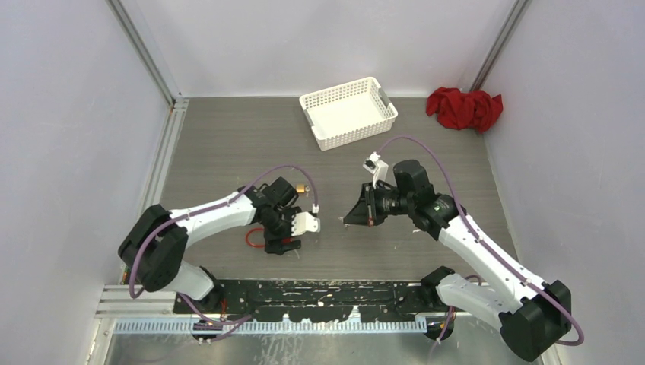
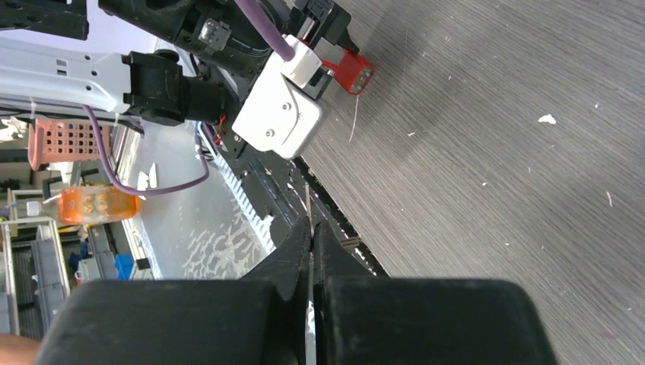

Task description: Unlock with the key

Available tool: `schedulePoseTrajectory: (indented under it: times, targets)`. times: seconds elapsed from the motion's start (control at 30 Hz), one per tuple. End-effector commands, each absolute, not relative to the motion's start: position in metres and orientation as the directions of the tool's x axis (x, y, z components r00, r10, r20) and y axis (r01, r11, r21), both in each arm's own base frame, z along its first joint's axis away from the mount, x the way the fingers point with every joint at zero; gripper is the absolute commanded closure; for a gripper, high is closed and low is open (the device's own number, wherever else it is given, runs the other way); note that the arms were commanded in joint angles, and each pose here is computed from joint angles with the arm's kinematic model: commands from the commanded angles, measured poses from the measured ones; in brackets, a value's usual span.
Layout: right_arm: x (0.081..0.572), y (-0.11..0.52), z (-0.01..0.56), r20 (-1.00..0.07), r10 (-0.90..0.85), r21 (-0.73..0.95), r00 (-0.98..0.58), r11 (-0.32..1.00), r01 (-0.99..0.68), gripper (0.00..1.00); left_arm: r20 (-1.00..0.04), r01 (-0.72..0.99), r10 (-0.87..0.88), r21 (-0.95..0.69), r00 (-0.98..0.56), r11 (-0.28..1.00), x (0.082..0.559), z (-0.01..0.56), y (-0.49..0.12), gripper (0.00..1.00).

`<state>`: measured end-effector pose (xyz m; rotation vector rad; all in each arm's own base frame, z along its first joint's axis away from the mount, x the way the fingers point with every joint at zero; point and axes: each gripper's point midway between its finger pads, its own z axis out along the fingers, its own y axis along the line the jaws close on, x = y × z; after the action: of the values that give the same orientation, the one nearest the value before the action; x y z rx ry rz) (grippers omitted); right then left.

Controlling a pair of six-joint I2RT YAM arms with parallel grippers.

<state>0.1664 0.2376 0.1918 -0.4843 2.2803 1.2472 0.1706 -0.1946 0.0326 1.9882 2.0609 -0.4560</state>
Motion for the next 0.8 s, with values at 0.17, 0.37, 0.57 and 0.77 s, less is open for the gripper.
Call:
schedulePoseTrajectory:
  times: [0.17,0.37,0.57,0.77]
  targets:
    - [0.170,0.235,0.219,-0.611,-0.064,0.654,-0.789,0.522,-0.548,0.99,-0.436,0.995,0.896,-0.005,0.087,-0.099,0.177,0.027,-0.213,0.45]
    - [0.171,0.235,0.222,-0.602,-0.074,0.652,-0.795,0.530,-0.543,0.99,-0.413,0.993,0.903,0.034,0.119,-0.115,0.182,0.016,-0.208,0.42]
    - [0.172,0.235,0.221,-0.591,-0.077,0.654,-0.803,0.537,-0.533,0.99,-0.426,0.984,0.889,0.016,0.169,-0.179,0.174,0.016,-0.208,0.40]
    - [0.170,0.233,0.230,-0.592,-0.100,0.640,-0.800,0.544,-0.543,0.99,-0.452,0.982,0.875,0.005,0.172,-0.190,0.169,0.025,-0.211,0.95]
